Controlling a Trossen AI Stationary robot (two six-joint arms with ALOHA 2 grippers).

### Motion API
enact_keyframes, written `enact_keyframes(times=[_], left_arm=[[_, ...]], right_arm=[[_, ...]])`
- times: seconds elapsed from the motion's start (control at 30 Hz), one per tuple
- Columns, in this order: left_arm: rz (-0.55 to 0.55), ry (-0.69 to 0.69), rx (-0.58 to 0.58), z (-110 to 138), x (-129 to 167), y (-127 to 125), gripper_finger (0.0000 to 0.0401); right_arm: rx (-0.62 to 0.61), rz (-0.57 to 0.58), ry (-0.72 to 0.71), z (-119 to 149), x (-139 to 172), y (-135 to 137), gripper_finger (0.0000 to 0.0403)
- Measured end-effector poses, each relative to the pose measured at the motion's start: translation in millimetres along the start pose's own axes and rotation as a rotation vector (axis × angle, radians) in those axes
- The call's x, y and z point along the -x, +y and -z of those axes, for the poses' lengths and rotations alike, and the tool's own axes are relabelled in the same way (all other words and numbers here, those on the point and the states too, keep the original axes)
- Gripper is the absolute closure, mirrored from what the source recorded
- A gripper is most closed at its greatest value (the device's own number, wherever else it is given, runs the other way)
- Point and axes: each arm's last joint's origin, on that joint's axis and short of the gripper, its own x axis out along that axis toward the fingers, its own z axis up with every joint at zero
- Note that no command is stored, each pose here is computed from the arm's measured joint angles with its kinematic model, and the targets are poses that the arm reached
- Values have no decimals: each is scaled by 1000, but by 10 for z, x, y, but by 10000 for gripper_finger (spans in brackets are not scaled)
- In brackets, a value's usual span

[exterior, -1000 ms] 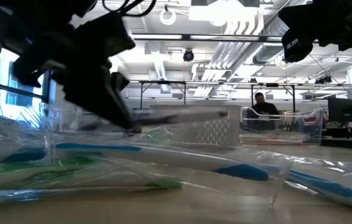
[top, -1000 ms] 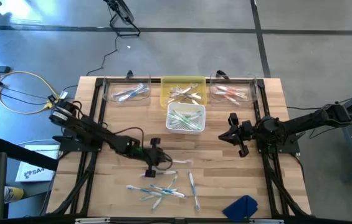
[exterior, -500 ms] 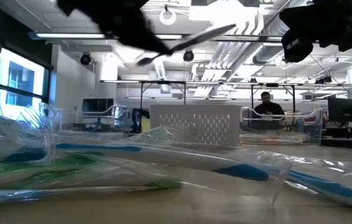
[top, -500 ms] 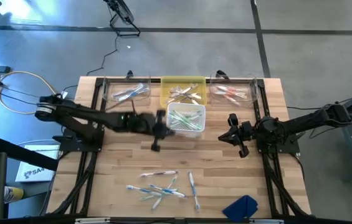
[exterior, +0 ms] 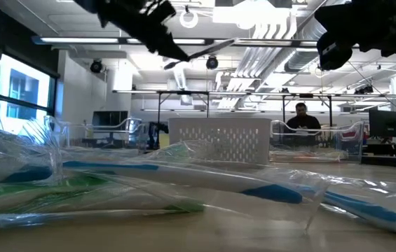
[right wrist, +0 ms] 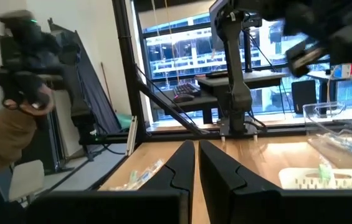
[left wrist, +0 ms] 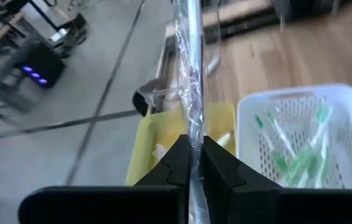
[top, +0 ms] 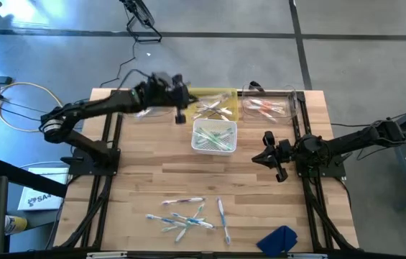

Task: Pick & Place Toothbrushes
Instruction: Put the purple toothbrush into the yellow bin

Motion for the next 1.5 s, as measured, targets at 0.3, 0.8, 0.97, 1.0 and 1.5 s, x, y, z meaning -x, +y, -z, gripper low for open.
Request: enact_keyframes(times=[0.3, 0.8, 0.97, 1.0, 1.5], left_arm=[[67, 1, 123, 457, -354, 322, 386], [137, 159, 199, 735, -1071, 590, 386], [181, 275, 253, 871, -1207, 648, 386], [183, 295, 262, 909, -1221, 651, 386], [184, 343, 288, 1053, -1337, 605, 386]], right_arm=[[-5, 7, -1, 0, 0, -2, 388], [-8, 81, -13, -4, 1, -24, 388], [-7, 82, -12, -3, 1, -24, 388], [-7, 81, -13, -4, 1, -23, 388], [2, 82, -4, 5, 1, -25, 388]])
